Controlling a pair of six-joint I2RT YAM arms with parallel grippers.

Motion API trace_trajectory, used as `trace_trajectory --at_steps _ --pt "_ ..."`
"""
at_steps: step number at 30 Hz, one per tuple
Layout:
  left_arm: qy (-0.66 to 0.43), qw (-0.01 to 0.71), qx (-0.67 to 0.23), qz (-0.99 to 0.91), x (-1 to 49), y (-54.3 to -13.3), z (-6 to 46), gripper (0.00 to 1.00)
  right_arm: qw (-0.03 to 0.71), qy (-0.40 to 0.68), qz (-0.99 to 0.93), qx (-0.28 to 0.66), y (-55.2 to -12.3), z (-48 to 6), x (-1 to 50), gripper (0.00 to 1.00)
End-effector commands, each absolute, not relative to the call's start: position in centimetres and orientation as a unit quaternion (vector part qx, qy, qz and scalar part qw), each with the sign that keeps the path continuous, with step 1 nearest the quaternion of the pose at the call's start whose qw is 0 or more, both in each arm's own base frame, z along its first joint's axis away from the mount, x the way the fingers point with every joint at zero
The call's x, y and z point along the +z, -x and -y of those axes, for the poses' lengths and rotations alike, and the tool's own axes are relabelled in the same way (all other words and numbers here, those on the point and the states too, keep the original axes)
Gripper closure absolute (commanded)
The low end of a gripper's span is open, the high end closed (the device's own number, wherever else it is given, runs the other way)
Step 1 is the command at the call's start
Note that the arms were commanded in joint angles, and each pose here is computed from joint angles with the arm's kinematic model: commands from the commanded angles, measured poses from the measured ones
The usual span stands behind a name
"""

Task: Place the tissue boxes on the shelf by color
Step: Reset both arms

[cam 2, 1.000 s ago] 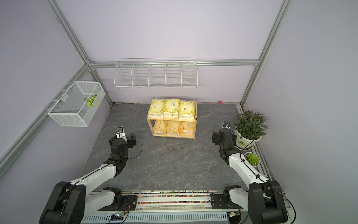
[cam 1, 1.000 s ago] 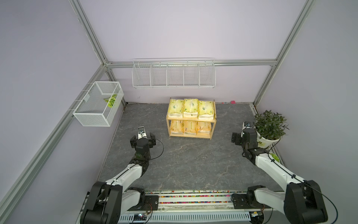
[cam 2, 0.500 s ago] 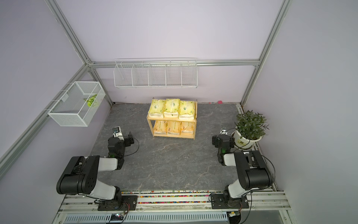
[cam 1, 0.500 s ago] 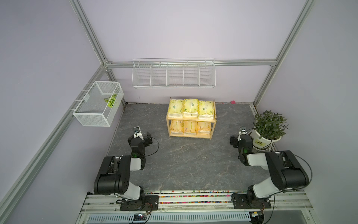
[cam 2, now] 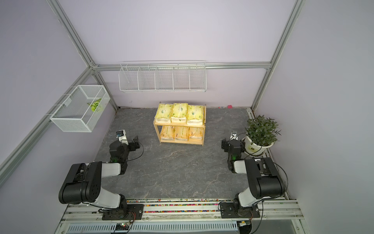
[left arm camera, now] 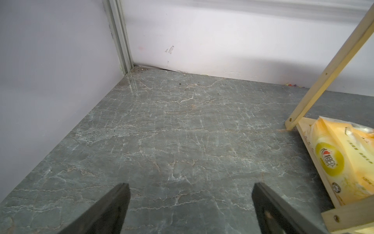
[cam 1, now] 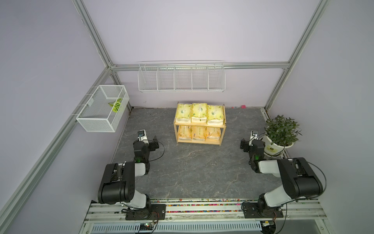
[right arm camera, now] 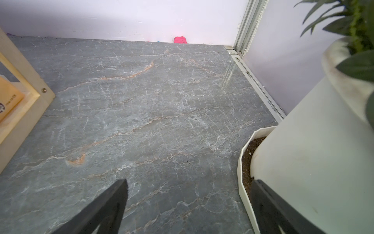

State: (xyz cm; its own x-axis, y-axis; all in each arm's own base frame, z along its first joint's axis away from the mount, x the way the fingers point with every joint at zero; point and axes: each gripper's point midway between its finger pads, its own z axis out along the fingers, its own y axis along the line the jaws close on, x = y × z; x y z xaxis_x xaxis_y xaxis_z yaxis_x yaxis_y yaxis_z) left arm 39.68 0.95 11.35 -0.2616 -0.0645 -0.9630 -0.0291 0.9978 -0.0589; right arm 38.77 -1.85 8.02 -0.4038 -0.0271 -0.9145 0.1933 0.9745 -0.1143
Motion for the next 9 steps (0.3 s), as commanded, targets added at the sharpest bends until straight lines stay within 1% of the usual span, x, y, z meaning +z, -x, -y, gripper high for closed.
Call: trace_trajectory --at_steps 1,9 --pt "0.03 0.61 -0.024 -0.791 11.89 -39.99 -0.77 0.0 0.556 -0.054 -0.824 -0.099 -39.23 1.9 9.12 0.01" --pt "0.03 0.609 -0.024 -0.792 11.8 -39.96 -0.77 0.0 0.558 -0.05 -0.823 -0.094 -39.11 1.84 9.24 0.01"
